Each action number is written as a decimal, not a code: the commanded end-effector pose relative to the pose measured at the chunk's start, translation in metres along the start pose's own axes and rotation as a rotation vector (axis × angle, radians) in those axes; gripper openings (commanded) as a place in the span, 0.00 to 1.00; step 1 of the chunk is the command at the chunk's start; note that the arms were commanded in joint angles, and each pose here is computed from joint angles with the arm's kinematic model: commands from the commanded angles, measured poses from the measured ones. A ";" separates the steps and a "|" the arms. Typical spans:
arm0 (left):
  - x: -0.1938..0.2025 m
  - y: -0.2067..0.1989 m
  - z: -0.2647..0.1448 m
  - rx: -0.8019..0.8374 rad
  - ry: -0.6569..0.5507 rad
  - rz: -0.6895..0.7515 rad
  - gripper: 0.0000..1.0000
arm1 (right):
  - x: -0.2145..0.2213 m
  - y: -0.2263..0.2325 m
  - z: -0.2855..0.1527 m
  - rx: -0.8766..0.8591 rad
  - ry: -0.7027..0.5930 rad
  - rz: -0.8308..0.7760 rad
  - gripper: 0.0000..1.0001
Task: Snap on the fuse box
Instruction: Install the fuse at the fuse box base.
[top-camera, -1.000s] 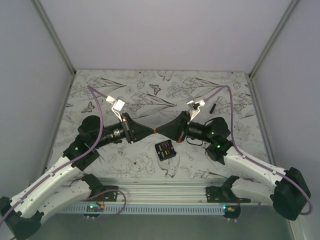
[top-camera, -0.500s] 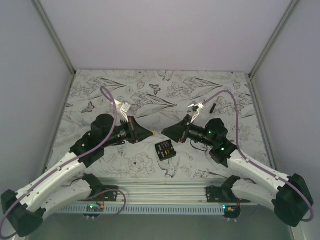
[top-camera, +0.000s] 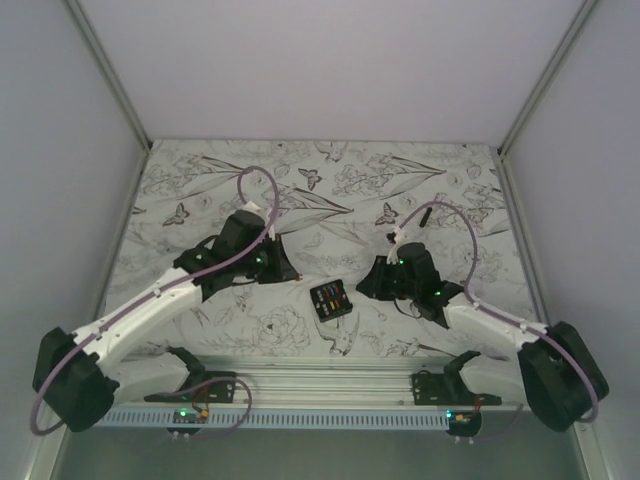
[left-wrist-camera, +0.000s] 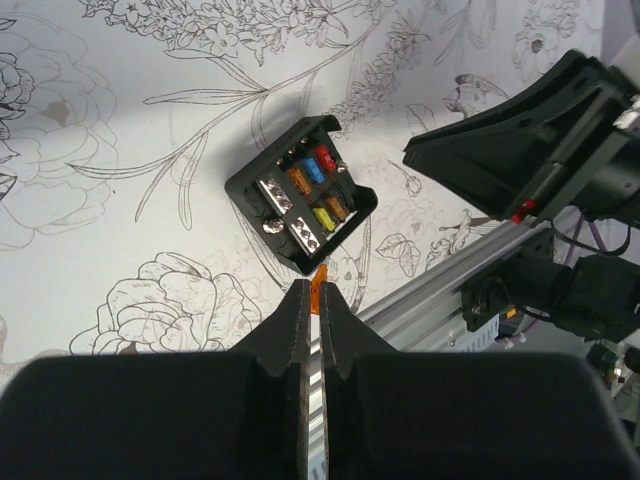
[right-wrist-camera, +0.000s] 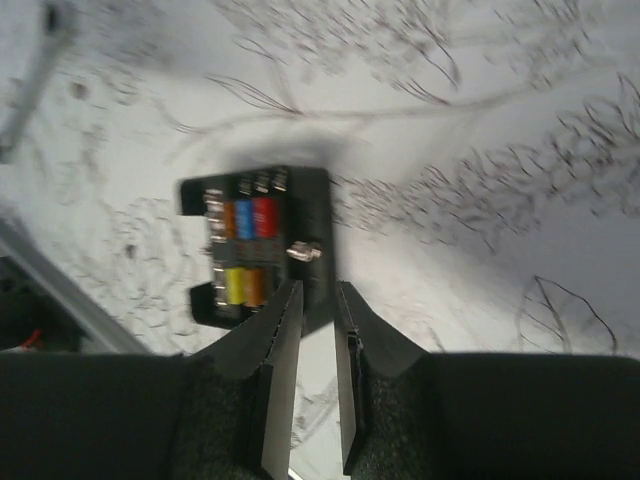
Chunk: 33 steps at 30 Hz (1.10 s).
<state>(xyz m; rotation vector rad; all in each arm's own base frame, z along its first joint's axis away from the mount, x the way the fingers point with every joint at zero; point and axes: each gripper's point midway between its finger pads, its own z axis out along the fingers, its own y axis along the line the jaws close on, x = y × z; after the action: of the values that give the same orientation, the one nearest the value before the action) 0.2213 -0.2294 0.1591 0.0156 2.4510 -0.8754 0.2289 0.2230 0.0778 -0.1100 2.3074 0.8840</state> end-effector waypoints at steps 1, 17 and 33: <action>0.004 0.008 0.005 -0.064 0.083 0.010 0.00 | 0.010 -0.035 0.010 0.162 0.050 0.006 0.24; 0.014 0.023 0.022 -0.199 0.244 0.019 0.00 | 0.056 -0.010 0.031 0.060 0.167 0.028 0.21; 0.031 0.018 0.032 -0.275 0.345 0.120 0.00 | 0.066 0.038 0.059 -0.060 0.194 -0.001 0.20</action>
<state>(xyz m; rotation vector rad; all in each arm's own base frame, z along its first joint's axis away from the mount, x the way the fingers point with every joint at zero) 0.2209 -0.2456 0.1187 0.1881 2.7869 -0.6068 0.1940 0.2729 0.0142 -0.2131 2.5069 0.9109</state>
